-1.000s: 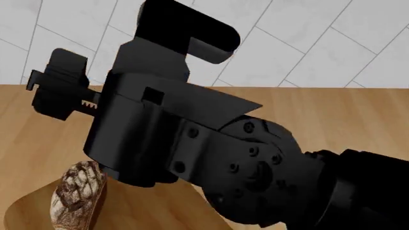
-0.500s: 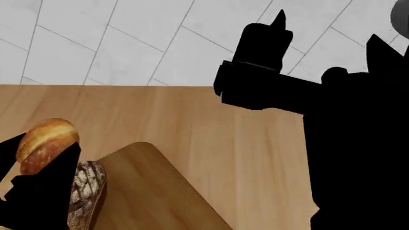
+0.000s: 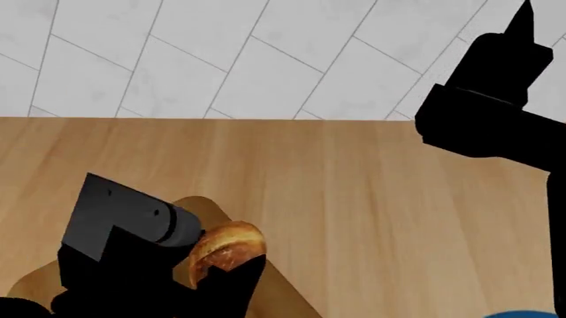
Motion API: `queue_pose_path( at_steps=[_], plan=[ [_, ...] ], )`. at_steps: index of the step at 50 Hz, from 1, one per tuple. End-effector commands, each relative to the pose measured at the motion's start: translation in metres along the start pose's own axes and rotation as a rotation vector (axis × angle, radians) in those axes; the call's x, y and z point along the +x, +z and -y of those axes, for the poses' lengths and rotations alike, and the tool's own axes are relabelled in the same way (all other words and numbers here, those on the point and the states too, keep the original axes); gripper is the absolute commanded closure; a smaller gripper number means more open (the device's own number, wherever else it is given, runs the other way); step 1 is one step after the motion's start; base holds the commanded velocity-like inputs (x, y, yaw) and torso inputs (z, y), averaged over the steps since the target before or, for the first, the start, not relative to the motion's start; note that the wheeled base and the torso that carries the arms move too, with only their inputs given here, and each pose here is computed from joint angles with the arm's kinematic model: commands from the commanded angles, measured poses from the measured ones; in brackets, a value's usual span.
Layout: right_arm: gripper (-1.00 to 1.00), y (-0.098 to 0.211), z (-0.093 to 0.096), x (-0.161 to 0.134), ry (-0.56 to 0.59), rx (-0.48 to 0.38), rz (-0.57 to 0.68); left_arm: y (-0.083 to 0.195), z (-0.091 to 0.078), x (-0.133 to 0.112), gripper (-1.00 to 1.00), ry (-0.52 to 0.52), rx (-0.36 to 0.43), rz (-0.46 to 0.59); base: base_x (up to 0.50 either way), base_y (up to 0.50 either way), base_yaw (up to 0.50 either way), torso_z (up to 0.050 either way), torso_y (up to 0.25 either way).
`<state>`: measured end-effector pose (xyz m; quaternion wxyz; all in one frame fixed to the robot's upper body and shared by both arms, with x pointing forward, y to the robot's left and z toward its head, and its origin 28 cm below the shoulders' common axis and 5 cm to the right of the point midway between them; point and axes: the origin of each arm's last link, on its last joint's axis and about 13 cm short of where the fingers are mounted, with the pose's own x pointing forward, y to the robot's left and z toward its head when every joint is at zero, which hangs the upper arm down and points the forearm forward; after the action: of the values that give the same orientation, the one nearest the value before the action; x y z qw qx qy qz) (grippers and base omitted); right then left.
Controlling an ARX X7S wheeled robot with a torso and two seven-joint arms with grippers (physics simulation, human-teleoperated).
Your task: Place all breads on the cutting board.
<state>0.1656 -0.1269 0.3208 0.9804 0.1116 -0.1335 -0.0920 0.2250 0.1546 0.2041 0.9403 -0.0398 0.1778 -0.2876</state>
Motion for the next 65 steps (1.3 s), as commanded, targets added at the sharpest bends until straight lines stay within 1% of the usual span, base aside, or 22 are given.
queue_pose_path(
  at_steps=[1, 3, 5, 11, 19, 21, 28, 29, 35, 41, 42, 43, 44, 45, 46, 47, 48, 50, 53, 55, 61, 65],
  plan=[
    [-1.0, -0.004, 0.006, 0.005, -0.022, 0.002, -0.008, -0.035, -0.001, 0.026, 1.0, 0.095, 0.127, -0.173, 0.0, 0.0, 0.0, 0.0, 0.0],
    [-1.0, -0.007, 0.006, 0.006, -0.009, 0.012, -0.035, -0.036, -0.001, 0.027, 1.0, 0.116, 0.143, -0.187, 0.0, 0.0, 0.0, 0.0, 0.0],
    [-1.0, -0.006, 0.006, 0.006, -0.005, 0.021, -0.03, -0.035, -0.001, 0.026, 1.0, 0.129, 0.159, -0.191, 0.0, 0.0, 0.0, 0.0, 0.0],
    [-1.0, -0.008, 0.004, 0.007, 0.004, 0.018, -0.042, -0.044, 0.002, 0.033, 1.0, 0.147, 0.219, -0.251, 0.0, 0.0, 0.0, 0.0, 0.0],
    [-1.0, -0.007, 0.005, 0.008, 0.002, 0.021, -0.038, -0.052, 0.004, 0.036, 1.0, 0.12, 0.226, -0.282, 0.0, 0.0, 0.0, 0.0, 0.0],
    [-1.0, -0.006, 0.004, 0.009, 0.002, 0.02, -0.036, -0.052, 0.003, 0.036, 1.0, 0.134, 0.23, -0.28, 0.0, 0.0, 0.0, 0.0, 0.0],
    [-1.0, -0.006, 0.003, 0.009, 0.0, 0.006, -0.032, -0.049, 0.005, 0.033, 1.0, 0.132, 0.23, -0.263, 0.0, 0.0, 0.0, 0.0, 0.0],
    [-1.0, -0.006, 0.003, 0.009, -0.002, 0.003, -0.032, -0.048, 0.004, 0.034, -1.0, 0.14, 0.219, -0.259, 0.0, 0.0, 0.0, 0.0, 0.0],
    [-1.0, -0.006, 0.003, 0.009, -0.001, -0.002, -0.037, -0.042, 0.006, 0.031, -1.0, 0.154, 0.234, -0.223, 0.0, 0.0, 0.0, 0.0, 0.0],
    [-1.0, -0.007, 0.005, 0.01, -0.006, -0.004, -0.041, -0.02, 0.013, 0.013, -1.0, 0.166, 0.255, -0.128, 0.0, 0.0, 0.0, 0.0, 0.0],
    [-1.0, -0.007, 0.005, 0.01, -0.007, -0.004, -0.042, -0.012, 0.016, 0.007, -1.0, 0.159, 0.251, -0.095, 0.0, 0.0, 0.0, 0.0, 0.0],
    [-1.0, -0.007, 0.005, 0.009, -0.007, -0.004, -0.043, -0.005, 0.019, 0.001, -1.0, 0.166, 0.27, -0.065, 0.0, 0.0, 0.0, 0.0, 0.0],
    [-1.0, -0.007, 0.005, 0.009, -0.008, -0.008, -0.04, -0.003, 0.021, -0.002, -1.0, 0.159, 0.267, -0.064, 0.0, 0.0, 0.0, 0.0, 0.0],
    [-1.0, -0.007, 0.005, 0.009, -0.007, -0.006, -0.041, 0.005, 0.025, -0.008, -1.0, 0.158, 0.273, -0.037, 0.0, 0.0, 0.0, 0.0, 0.0],
    [-1.0, -0.007, 0.005, 0.009, -0.007, -0.008, -0.041, 0.026, 0.028, -0.014, -1.0, 0.19, 0.289, 0.006, 0.0, 0.0, 0.0, 0.0, 0.0],
    [-1.0, -0.007, 0.005, 0.008, -0.004, -0.007, -0.044, 0.028, 0.033, -0.023, -1.0, 0.158, 0.287, -0.002, 0.0, 0.0, 0.0, 0.0, 0.0],
    [-1.0, -0.006, 0.005, 0.008, -0.007, -0.009, -0.041, 0.019, 0.034, -0.026, -1.0, 0.155, 0.288, 0.019, 0.0, 0.0, 0.0, 0.0, 0.0],
    [-1.0, -0.006, 0.005, 0.008, -0.005, -0.01, -0.041, 0.025, 0.038, -0.036, -1.0, 0.153, 0.299, 0.068, 0.0, 0.0, 0.0, 0.0, 0.0],
    [-1.0, -0.006, 0.004, 0.007, -0.001, -0.007, -0.041, 0.03, 0.043, -0.045, -1.0, 0.159, 0.31, 0.091, 0.0, 0.0, 0.0, 0.0, 0.0],
    [-1.0, -0.006, 0.004, 0.007, 0.001, -0.009, -0.043, 0.035, 0.046, -0.052, -1.0, 0.158, 0.315, 0.125, 0.0, 0.0, 0.0, 0.0, 0.0],
    [-1.0, -0.006, 0.005, 0.006, -0.001, -0.013, -0.04, 0.05, 0.062, -0.09, -1.0, 0.135, 0.327, 0.266, 0.0, 0.0, 0.0, 0.0, 0.0],
    [-1.0, -0.01, 0.005, 0.006, 0.003, -0.015, -0.044, 0.05, 0.069, -0.126, -1.0, 0.148, 0.325, 0.379, 0.0, 0.0, 0.0, 0.0, 0.0]
  ],
)
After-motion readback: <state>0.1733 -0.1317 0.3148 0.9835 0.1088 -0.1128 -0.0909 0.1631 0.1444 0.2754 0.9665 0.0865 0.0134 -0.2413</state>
